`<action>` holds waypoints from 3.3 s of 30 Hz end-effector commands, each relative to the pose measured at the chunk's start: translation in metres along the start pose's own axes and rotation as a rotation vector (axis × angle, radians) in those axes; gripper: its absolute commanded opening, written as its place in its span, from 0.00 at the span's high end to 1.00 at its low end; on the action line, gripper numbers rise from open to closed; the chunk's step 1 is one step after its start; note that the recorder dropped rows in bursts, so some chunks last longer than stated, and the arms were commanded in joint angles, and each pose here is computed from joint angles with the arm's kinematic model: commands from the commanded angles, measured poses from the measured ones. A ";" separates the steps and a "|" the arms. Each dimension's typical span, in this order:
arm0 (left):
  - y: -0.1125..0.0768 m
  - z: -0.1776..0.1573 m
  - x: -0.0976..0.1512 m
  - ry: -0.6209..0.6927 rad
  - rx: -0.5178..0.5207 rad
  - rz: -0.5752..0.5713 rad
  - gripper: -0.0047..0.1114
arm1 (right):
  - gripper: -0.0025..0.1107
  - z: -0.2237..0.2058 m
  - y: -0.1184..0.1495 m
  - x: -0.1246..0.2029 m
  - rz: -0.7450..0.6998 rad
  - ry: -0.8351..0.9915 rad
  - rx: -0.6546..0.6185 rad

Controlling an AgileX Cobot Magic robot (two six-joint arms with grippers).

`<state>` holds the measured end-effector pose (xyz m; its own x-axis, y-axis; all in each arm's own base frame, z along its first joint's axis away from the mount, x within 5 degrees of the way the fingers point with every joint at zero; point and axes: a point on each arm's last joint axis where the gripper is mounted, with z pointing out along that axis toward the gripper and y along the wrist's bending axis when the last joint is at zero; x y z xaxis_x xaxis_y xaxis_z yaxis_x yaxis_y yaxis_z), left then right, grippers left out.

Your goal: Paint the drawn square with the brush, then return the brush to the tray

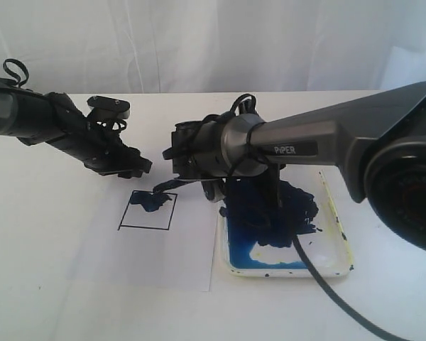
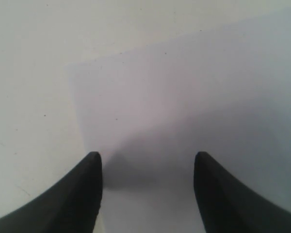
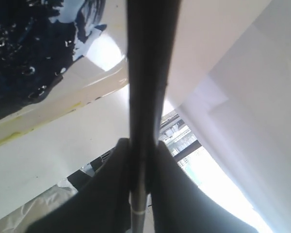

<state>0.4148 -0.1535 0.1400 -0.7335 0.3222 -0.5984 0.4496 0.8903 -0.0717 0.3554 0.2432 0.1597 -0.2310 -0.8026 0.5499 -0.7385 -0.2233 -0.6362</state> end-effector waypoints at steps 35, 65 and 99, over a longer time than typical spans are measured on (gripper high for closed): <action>-0.001 0.001 0.005 0.047 0.024 -0.012 0.44 | 0.98 0.000 0.002 0.007 -0.062 0.056 0.147; -0.001 0.001 0.006 0.053 0.027 -0.012 0.44 | 0.98 -0.005 0.000 0.005 -0.173 0.063 0.189; -0.001 0.001 0.006 0.053 0.027 -0.012 0.44 | 0.98 -0.003 0.006 -0.002 -0.249 0.068 0.189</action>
<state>0.4144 -0.1539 0.1402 -0.7360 0.3270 -0.5927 0.4543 0.8877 -0.0744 0.3501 0.2461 0.1637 -0.1159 -0.6935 0.7111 -0.6400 -0.4954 -0.5874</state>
